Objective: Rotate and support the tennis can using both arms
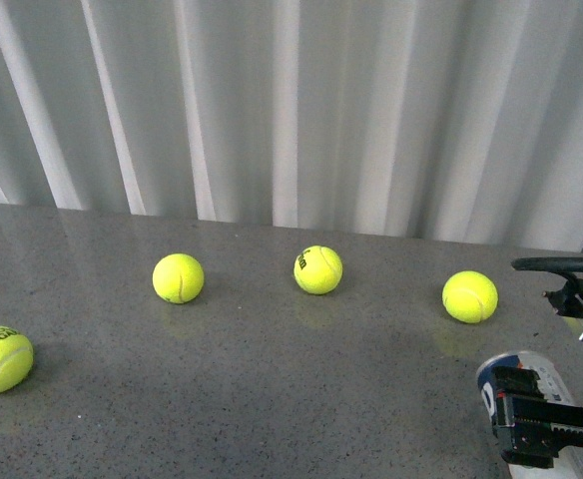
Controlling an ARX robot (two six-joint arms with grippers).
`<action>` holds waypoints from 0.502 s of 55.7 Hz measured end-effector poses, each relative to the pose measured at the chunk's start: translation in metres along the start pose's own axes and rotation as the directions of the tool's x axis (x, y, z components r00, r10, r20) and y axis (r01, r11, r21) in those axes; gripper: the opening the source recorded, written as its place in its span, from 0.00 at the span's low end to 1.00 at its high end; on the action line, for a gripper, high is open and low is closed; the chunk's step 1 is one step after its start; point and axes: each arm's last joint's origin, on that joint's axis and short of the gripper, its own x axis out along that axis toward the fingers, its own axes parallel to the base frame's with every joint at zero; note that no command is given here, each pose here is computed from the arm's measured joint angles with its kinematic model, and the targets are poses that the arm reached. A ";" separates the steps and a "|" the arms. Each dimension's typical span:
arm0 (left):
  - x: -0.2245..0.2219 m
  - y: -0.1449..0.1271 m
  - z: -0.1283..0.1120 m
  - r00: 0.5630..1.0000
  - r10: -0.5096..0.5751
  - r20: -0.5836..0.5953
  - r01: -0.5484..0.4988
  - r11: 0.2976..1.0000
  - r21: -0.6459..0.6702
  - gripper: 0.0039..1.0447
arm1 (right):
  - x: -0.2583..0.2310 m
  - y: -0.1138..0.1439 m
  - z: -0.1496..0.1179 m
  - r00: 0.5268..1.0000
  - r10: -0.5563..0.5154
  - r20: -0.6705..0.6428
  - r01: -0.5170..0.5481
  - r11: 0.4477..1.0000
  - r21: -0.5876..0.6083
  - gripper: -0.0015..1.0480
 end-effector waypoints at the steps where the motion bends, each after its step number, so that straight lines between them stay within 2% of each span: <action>1: 0.000 0.000 0.000 1.000 0.000 0.000 0.000 1.000 0.000 0.94 | 0.002 0.001 0.000 1.000 0.003 -0.002 -0.003 1.000 0.003 0.93; 14: 0.000 0.000 0.000 1.000 0.000 0.000 0.000 1.000 0.000 0.94 | 0.030 0.000 0.003 0.999 0.020 -0.050 -0.018 0.998 0.054 0.93; 20: 0.000 0.000 0.000 1.000 0.000 0.000 0.000 1.000 0.000 0.94 | 0.033 -0.003 0.004 0.998 0.029 -0.050 -0.027 0.998 0.054 0.80; 28: 0.000 0.000 0.000 1.000 0.000 0.000 0.000 1.000 0.000 0.94 | 0.033 -0.003 0.007 0.998 0.056 -0.043 -0.057 0.998 -0.022 0.63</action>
